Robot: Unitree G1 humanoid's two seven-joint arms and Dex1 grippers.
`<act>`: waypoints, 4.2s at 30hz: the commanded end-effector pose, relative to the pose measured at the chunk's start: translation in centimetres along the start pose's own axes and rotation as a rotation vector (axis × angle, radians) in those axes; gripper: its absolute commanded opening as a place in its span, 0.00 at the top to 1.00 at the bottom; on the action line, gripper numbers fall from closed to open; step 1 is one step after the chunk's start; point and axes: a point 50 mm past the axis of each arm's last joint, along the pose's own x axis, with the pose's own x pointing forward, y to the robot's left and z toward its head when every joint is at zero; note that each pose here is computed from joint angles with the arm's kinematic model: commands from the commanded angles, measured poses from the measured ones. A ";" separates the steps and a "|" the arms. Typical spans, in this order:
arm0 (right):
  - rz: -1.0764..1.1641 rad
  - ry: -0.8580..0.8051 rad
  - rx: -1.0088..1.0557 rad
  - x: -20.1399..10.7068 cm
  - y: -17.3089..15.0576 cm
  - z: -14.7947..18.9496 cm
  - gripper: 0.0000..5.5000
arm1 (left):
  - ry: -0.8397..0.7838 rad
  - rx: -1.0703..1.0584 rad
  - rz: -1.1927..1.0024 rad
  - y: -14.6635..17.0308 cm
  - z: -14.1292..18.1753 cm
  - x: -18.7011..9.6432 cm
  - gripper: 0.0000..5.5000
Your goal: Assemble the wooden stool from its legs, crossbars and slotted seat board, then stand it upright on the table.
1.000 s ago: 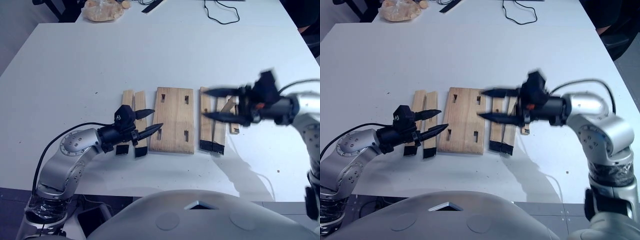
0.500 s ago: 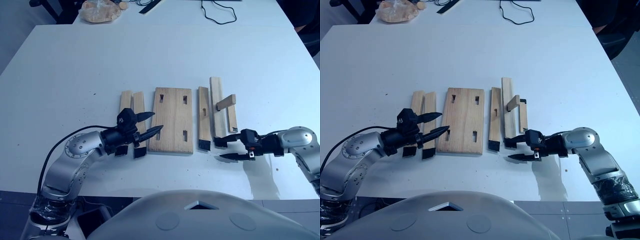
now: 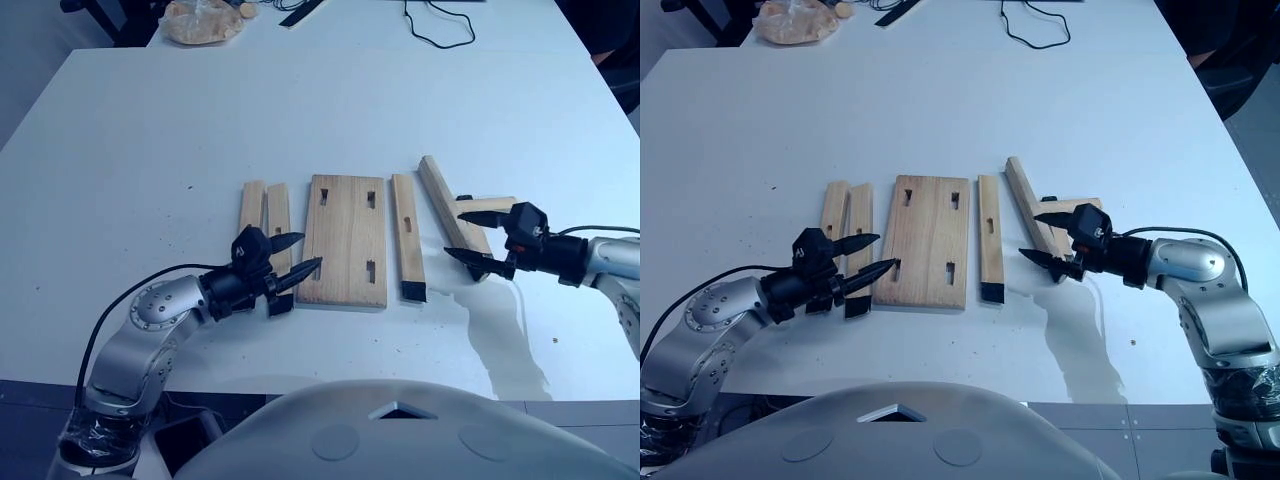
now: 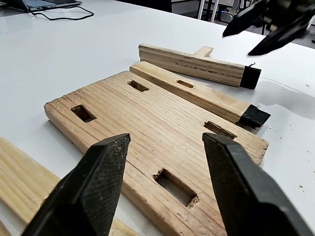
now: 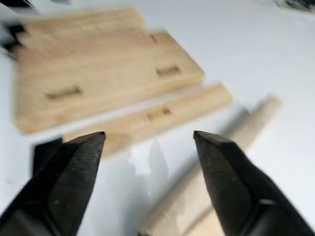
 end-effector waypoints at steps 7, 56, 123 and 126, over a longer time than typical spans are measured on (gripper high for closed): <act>-0.168 0.075 0.104 0.9 -0.1 -1.4 0.32 | 0.009 0.014 0.038 -0.1 -0.3 0.0 0.50; -0.499 -0.730 -0.573 3.9 0.3 11.7 0.81 | -0.663 -0.622 -0.195 2.0 12.9 3.4 0.39; -0.460 -0.424 -0.464 4.7 -2.1 4.0 0.58 | 0.011 0.055 -0.313 1.0 7.5 -4.1 0.62; -0.443 -0.422 -0.464 4.9 -1.9 4.0 0.58 | 0.030 0.066 -0.303 1.1 6.7 -3.9 0.62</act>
